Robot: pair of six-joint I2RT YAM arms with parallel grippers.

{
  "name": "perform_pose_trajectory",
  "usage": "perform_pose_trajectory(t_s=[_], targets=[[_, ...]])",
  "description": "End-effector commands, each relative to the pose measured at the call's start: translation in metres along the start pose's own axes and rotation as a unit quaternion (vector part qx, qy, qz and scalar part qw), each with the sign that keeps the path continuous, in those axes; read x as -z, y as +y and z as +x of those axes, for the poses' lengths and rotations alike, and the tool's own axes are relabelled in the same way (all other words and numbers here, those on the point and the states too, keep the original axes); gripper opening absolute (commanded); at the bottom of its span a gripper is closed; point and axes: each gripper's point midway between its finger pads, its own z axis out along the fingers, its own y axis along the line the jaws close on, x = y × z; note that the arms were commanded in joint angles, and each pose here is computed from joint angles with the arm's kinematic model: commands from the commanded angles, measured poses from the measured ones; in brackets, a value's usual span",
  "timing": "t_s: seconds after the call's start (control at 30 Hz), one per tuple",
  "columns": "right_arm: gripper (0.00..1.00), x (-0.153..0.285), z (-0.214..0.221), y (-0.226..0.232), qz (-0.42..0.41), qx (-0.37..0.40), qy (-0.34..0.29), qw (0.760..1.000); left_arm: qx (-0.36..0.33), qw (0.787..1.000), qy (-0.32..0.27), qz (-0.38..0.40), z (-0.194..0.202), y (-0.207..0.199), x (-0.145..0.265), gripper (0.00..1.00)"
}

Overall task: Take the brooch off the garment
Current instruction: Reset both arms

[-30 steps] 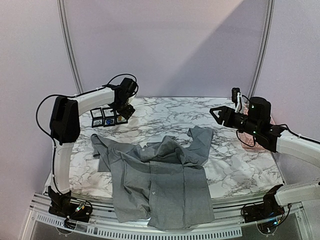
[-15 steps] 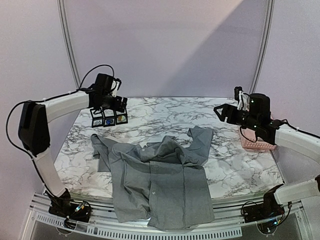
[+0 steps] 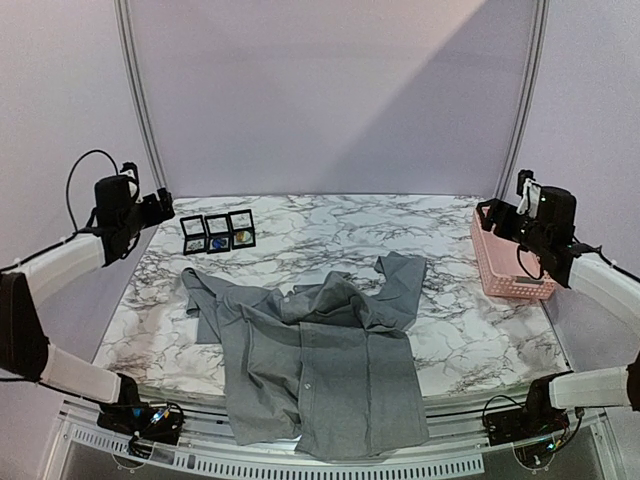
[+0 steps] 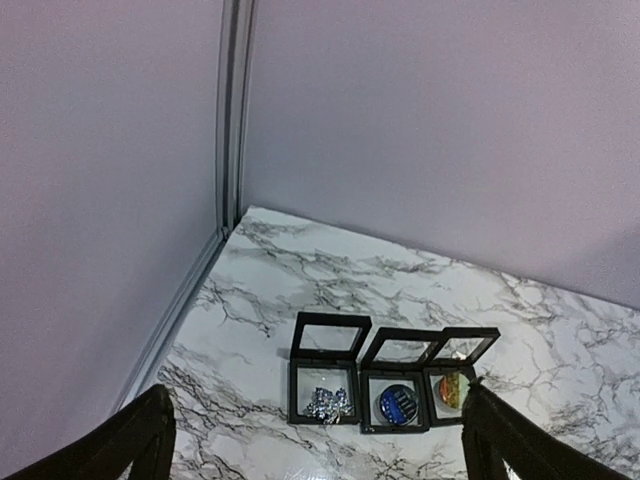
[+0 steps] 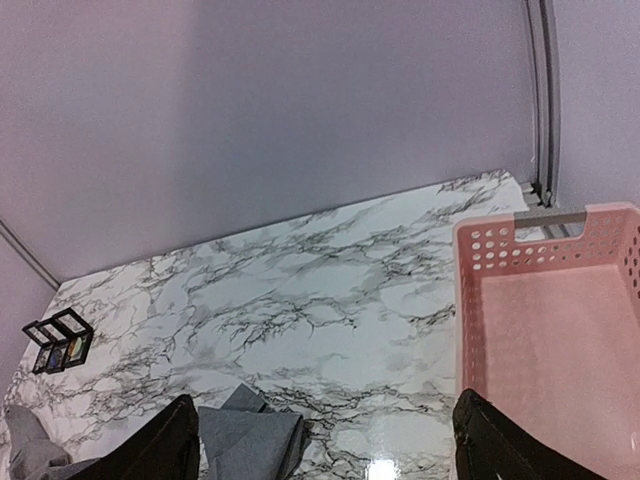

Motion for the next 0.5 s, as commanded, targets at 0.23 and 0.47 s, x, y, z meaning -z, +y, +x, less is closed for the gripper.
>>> perform_pose_trajectory(t_s=[0.23, 0.47], targets=[[0.93, 0.05, -0.014, -0.018, 0.023, 0.051, -0.171, 0.984, 0.032, 0.987, -0.153, -0.035, 0.022, 0.039, 0.067, 1.0], [0.95, 0.062, 0.015, -0.039, 0.044, 0.048, -0.202, 0.977, 0.035, 0.989, -0.132, -0.049, 0.075, 0.056, 0.073, 1.0]])
